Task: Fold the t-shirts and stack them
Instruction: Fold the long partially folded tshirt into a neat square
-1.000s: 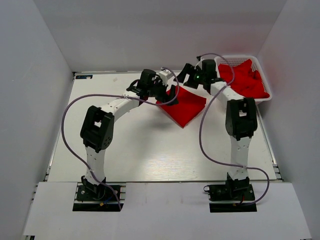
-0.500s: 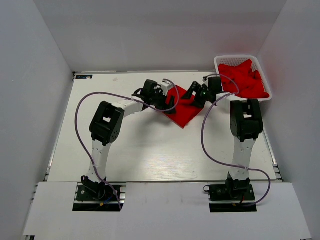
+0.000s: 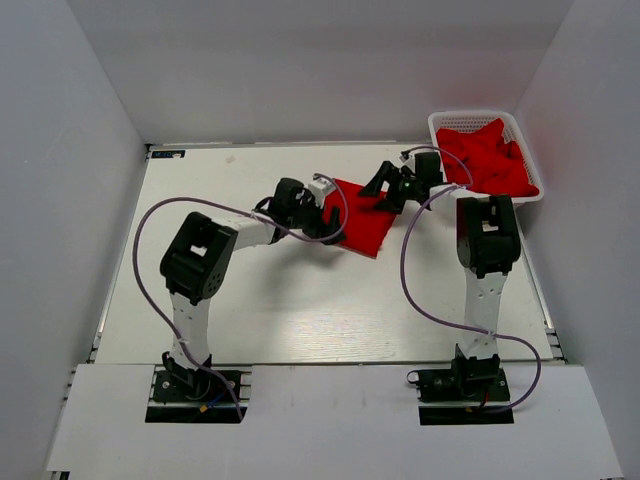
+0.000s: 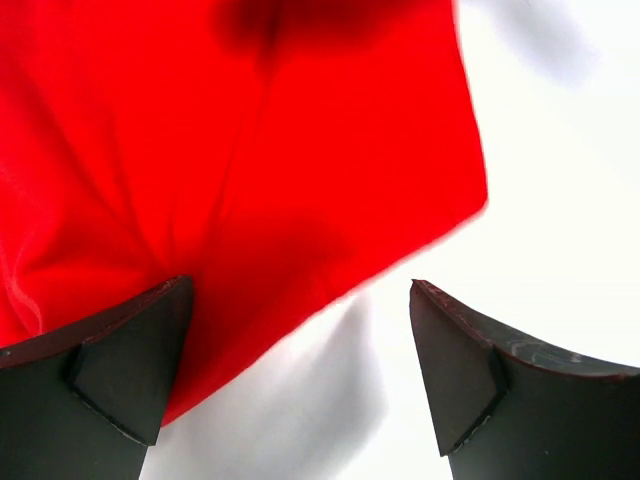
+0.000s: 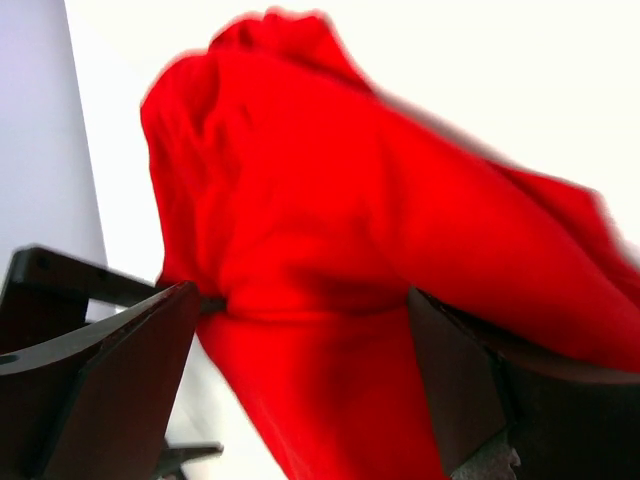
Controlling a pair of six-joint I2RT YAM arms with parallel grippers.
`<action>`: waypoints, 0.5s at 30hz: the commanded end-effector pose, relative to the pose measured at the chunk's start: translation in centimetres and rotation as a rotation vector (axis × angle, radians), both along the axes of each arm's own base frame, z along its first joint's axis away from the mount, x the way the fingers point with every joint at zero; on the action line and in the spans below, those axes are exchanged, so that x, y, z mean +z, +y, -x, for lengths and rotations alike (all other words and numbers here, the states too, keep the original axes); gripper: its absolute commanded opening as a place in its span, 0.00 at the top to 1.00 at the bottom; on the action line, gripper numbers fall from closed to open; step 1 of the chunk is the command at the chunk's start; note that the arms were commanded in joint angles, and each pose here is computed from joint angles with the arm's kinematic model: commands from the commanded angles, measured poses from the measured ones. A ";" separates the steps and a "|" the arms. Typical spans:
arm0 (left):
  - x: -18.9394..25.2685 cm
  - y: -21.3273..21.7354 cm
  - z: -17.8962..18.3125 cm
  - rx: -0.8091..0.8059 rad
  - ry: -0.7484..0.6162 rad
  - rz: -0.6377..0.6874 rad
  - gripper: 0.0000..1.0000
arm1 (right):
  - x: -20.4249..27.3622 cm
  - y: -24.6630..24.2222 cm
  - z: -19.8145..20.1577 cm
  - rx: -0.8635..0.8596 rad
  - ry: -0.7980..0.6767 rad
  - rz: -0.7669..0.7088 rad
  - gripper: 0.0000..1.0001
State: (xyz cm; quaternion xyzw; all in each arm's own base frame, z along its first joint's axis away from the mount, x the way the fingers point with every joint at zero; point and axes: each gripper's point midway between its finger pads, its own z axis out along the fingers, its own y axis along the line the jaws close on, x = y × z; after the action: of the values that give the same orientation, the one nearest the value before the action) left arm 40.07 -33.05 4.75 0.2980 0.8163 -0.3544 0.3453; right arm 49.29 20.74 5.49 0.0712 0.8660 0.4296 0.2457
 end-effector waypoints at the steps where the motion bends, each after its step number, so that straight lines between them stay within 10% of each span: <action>1: -3.8 2.9 8.5 0.025 0.332 -0.082 0.00 | -1.2 -0.4 0.4 0.075 -0.018 0.091 0.10; 15: 11.1 5.3 1.0 0.372 0.032 -0.061 0.00 | 15.0 -0.8 2.2 0.193 -0.407 0.248 0.10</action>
State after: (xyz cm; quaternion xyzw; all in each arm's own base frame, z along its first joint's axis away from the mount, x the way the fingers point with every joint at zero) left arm 37.07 -30.29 11.17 0.2058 0.8664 -0.3163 0.3271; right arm 47.98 20.86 13.42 -0.0946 0.8716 0.3689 0.3088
